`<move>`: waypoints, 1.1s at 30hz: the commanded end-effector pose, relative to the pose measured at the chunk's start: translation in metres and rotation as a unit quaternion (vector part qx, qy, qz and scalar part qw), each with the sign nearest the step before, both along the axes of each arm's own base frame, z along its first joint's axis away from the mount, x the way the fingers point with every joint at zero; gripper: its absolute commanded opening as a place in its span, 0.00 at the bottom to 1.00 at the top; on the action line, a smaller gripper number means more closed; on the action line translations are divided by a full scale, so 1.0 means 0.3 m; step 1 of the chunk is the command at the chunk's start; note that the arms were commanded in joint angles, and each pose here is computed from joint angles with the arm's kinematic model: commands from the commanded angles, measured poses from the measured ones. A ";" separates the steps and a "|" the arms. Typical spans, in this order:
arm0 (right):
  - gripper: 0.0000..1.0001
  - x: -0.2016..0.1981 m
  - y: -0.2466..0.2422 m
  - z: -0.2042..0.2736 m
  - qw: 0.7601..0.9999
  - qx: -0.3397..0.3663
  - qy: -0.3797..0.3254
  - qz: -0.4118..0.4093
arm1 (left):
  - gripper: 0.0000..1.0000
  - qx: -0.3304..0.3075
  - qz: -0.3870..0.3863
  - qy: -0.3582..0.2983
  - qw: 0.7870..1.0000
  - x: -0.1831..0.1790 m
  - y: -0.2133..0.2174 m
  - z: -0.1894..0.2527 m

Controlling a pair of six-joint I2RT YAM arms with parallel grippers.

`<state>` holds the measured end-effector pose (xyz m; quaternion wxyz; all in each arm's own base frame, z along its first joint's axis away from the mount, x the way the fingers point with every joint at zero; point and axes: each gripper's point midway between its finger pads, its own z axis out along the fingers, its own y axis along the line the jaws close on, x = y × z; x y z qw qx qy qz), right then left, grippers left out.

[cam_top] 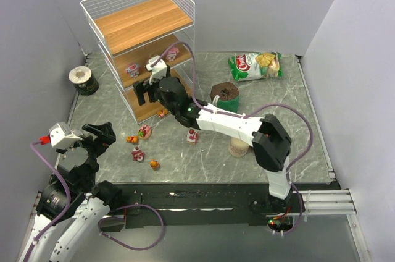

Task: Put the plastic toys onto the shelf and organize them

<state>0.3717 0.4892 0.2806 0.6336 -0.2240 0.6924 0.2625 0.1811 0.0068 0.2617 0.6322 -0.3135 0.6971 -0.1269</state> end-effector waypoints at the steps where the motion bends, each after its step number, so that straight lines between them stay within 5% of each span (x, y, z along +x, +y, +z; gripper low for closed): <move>1: 1.00 -0.093 -0.068 0.139 0.999 0.032 -0.012 0.016 | 0.96 0.000 -0.003 -0.008 1.000 0.005 -0.005 0.019; 9: 1.00 -0.304 -0.158 -0.099 0.993 -0.042 0.065 0.094 | 0.96 0.010 -0.020 -0.003 1.000 0.020 -0.027 0.017; 16: 0.89 -0.587 -0.132 -0.303 0.956 -0.110 0.031 0.271 | 0.97 0.010 -0.025 -0.007 1.000 0.019 -0.032 0.021; 26: 0.81 -0.738 -0.033 -0.559 0.938 -0.112 0.082 0.317 | 0.96 0.001 -0.025 -0.021 0.999 0.003 -0.024 0.035; 33: 0.79 -0.696 0.002 -0.671 0.954 -0.131 0.093 0.253 | 0.96 0.003 -0.028 -0.020 0.999 0.004 -0.027 0.034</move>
